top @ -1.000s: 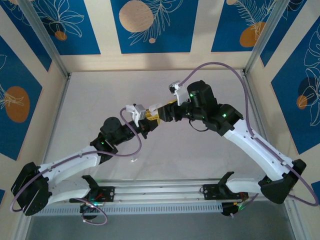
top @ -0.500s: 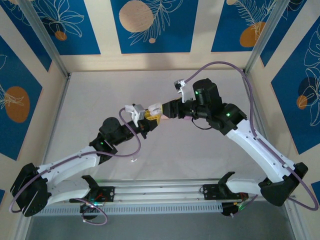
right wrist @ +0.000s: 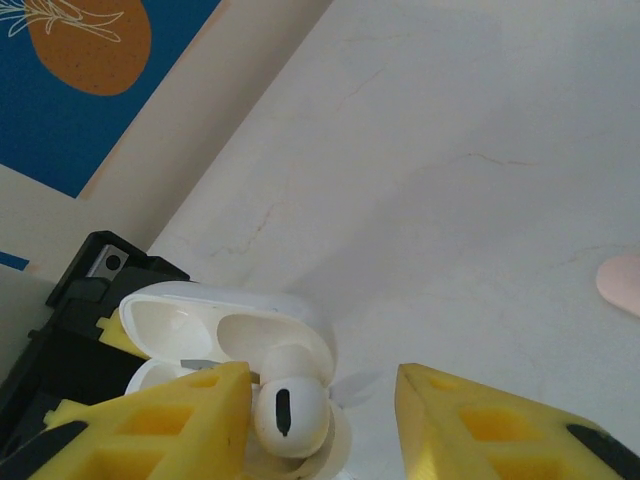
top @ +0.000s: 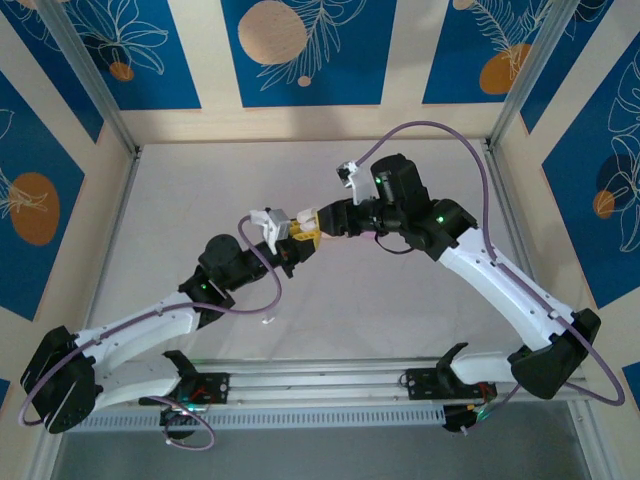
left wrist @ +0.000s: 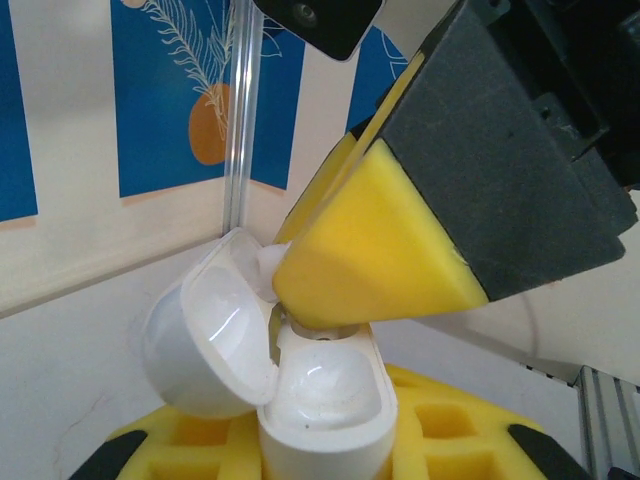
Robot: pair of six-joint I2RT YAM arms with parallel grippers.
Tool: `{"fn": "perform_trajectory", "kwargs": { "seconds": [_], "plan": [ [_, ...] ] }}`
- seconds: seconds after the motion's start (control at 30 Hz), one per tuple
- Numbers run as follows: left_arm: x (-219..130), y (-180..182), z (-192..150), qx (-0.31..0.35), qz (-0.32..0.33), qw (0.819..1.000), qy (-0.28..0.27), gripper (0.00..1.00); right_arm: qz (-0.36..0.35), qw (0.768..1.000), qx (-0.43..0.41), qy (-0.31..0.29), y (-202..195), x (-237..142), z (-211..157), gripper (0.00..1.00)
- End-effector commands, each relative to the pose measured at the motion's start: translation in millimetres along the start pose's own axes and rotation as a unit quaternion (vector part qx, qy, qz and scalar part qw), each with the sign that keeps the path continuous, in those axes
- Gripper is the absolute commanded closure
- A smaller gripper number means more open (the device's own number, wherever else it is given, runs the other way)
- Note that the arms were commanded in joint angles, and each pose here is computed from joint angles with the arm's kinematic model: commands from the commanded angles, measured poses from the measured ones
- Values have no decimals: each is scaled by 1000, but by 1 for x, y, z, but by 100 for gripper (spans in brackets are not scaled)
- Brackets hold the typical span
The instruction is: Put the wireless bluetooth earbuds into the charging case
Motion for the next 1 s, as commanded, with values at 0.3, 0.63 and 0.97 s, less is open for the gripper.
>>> {"fn": "perform_trajectory", "kwargs": {
  "seconds": [0.3, 0.63, 0.97],
  "plan": [
    [-1, -13, 27, 19, -20, 999, -36, 85, 2, 1000, -23, -9, 6, -12, 9, 65],
    [-2, -13, 25, 18, -20, 999, -30, 85, -7, 999, -45, -10, 5, -15, 9, 75],
    [-3, -13, 21, 34, -20, 999, -9, 85, -28, 991, -129, -21, 6, -24, 6, 78]
  ]
}}
Point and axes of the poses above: each hand's point on the last joint's axis, 136 mm out from that joint toward the fingers, its own x axis out along the fingers, its own y axis along the line the jaws close on, z = x × y, the point moved 3 cm from there along -x, back along the fingers, and after that the axes turned 5 degrees about -x, right-handed, at the moved point
